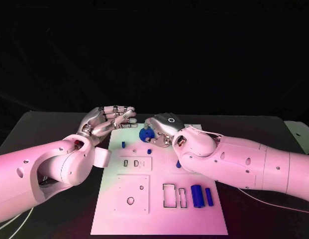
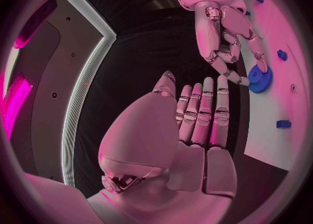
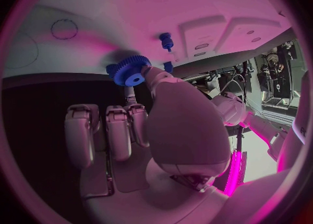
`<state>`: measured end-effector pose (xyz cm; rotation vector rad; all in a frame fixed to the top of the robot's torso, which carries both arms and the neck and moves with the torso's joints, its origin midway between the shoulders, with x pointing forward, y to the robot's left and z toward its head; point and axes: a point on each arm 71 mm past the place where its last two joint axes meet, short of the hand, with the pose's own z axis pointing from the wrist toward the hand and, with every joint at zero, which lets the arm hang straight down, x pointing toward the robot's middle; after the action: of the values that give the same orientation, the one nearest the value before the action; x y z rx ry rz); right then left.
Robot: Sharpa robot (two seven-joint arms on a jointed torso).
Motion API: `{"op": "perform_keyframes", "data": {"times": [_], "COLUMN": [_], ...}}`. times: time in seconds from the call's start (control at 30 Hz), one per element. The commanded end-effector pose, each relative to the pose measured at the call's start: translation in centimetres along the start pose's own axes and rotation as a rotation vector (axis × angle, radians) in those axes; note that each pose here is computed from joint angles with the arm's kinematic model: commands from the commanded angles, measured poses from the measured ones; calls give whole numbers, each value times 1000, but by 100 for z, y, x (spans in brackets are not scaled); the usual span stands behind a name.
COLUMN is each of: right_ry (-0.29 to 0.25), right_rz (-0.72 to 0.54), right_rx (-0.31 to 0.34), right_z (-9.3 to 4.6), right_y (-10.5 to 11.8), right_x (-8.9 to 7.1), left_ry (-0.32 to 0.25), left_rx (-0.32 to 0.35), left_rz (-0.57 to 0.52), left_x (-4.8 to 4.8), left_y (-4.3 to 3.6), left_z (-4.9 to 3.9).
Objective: Assemble the parts on the task board
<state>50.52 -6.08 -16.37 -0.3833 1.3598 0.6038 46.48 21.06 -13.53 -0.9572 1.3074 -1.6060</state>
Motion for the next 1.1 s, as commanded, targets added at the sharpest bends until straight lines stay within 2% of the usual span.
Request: {"op": "perform_keyframes", "data": {"times": [0.03,0.6,1.1], "right_ry": [25,62,41], "right_rz": [-20,-21,-14], "right_rx": [-5,-3,13], "right_z": [4,39,17], "right_y": [1,18,-33], "right_x": [57,164,153], "left_ry": [15,16,15], "left_rx": [14,10,7], "left_rz": [-9,-10,-9], "left_x": [23,23,16], "left_y": [-14,-10,-10], "left_z": [6,10,6]}}
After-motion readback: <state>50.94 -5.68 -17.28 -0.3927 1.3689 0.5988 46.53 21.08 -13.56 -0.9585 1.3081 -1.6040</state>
